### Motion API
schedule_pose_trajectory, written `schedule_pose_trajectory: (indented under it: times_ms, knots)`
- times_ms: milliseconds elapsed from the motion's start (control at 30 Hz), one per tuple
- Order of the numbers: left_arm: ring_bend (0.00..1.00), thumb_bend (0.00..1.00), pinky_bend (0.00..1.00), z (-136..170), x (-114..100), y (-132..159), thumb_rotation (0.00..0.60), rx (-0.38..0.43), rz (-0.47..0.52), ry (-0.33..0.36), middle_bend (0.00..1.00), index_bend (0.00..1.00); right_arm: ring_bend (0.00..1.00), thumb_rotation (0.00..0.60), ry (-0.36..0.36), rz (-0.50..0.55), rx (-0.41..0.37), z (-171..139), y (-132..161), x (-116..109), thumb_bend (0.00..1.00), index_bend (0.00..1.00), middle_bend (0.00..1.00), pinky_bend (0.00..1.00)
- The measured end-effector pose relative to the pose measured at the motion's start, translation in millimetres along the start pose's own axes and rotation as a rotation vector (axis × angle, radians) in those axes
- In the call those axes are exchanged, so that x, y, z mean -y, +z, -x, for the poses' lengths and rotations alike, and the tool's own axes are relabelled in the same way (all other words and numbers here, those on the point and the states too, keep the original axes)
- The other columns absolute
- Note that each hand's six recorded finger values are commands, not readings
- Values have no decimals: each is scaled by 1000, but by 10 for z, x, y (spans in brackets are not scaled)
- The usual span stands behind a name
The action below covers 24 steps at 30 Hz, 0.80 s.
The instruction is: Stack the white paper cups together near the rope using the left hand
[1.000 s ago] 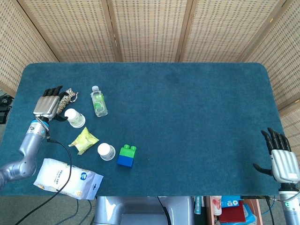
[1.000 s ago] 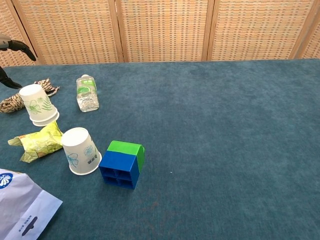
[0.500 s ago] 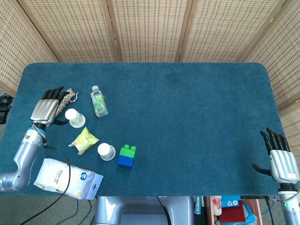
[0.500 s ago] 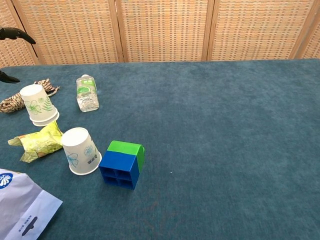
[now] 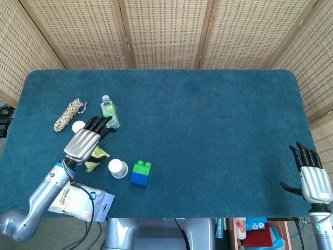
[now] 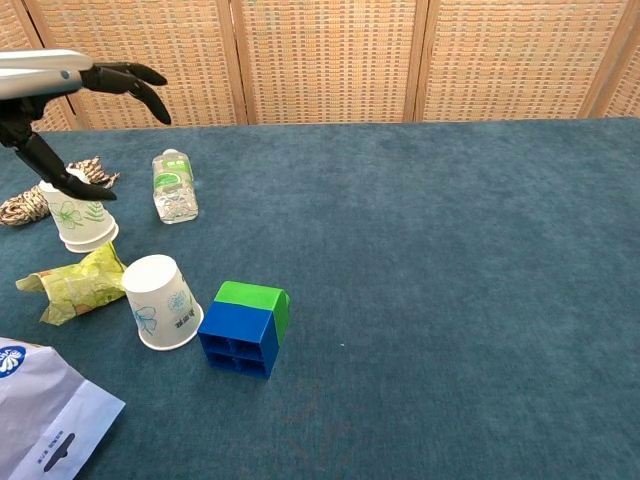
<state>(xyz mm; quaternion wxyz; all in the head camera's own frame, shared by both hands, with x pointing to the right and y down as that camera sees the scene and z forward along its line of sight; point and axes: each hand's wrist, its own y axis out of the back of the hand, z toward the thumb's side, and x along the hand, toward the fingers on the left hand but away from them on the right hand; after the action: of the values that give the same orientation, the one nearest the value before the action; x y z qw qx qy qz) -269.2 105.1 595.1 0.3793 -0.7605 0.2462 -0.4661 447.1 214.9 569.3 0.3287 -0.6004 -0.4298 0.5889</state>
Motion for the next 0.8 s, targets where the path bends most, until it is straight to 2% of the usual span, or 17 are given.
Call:
schedule_pose_trajectory:
  times_ms: [233,800]
  knots:
    - [0,220,0,-9,159,257,600,47,-39,-81,0,240,0,600,-6,4,4,-7,-13,-19,0,0,0,0]
    - [0,220,0,-42,486,200,600,4,-99,-237,0,267,0,600,-7,4,4,-5,-12,-28,0,0,0,0]
